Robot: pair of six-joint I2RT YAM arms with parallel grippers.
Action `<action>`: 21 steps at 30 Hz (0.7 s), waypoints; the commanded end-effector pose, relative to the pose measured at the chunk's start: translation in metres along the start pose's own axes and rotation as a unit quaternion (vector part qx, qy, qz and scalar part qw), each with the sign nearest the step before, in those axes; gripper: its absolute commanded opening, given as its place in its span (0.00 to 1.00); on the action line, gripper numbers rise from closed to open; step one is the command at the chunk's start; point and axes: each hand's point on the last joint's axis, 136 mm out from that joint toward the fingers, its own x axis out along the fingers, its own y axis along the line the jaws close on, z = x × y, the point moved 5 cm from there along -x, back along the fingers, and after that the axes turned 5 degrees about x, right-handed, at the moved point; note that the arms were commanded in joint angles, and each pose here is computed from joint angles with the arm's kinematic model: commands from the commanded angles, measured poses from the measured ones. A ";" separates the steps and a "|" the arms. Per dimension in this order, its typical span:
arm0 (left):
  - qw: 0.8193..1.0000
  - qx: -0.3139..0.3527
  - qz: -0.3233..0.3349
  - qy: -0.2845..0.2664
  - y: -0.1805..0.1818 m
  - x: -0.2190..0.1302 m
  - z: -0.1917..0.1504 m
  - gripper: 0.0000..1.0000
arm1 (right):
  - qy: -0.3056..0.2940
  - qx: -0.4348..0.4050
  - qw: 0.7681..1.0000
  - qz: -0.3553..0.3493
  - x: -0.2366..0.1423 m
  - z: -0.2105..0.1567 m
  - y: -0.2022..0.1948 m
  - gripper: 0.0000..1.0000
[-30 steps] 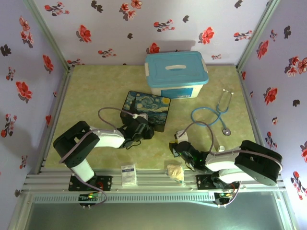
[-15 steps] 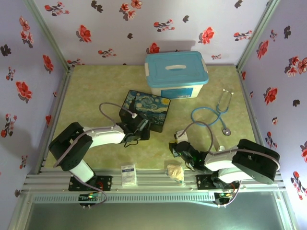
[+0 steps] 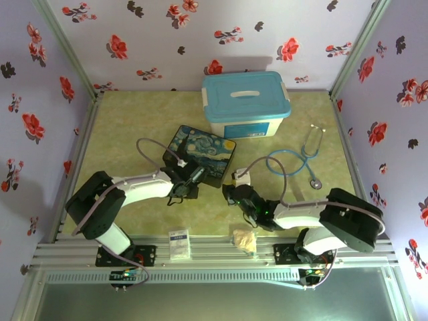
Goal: Unlock the padlock with the key
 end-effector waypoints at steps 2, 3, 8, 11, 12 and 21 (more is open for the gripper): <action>0.996 0.034 0.075 0.016 0.021 -0.002 -0.002 0.23 | 0.014 -0.006 1.000 -0.010 0.011 -0.008 0.000 0.33; 0.996 0.035 0.077 0.019 0.021 -0.001 -0.002 0.23 | 0.016 -0.002 1.000 -0.010 0.011 -0.011 -0.001 0.33; 0.990 0.057 0.129 0.024 0.025 -0.001 -0.004 0.25 | 0.020 0.018 0.999 -0.017 0.012 -0.019 -0.007 0.33; 0.987 0.069 0.147 0.017 0.026 -0.003 -0.002 0.25 | 0.019 0.019 1.000 -0.016 0.013 -0.018 -0.006 0.33; 0.987 0.072 0.146 0.012 0.023 -0.004 -0.002 0.25 | 0.017 0.019 1.000 -0.018 0.014 -0.018 -0.006 0.33; 0.986 0.079 0.148 0.010 0.006 -0.004 -0.010 0.31 | 0.028 0.019 0.999 -0.023 0.018 -0.024 -0.009 0.32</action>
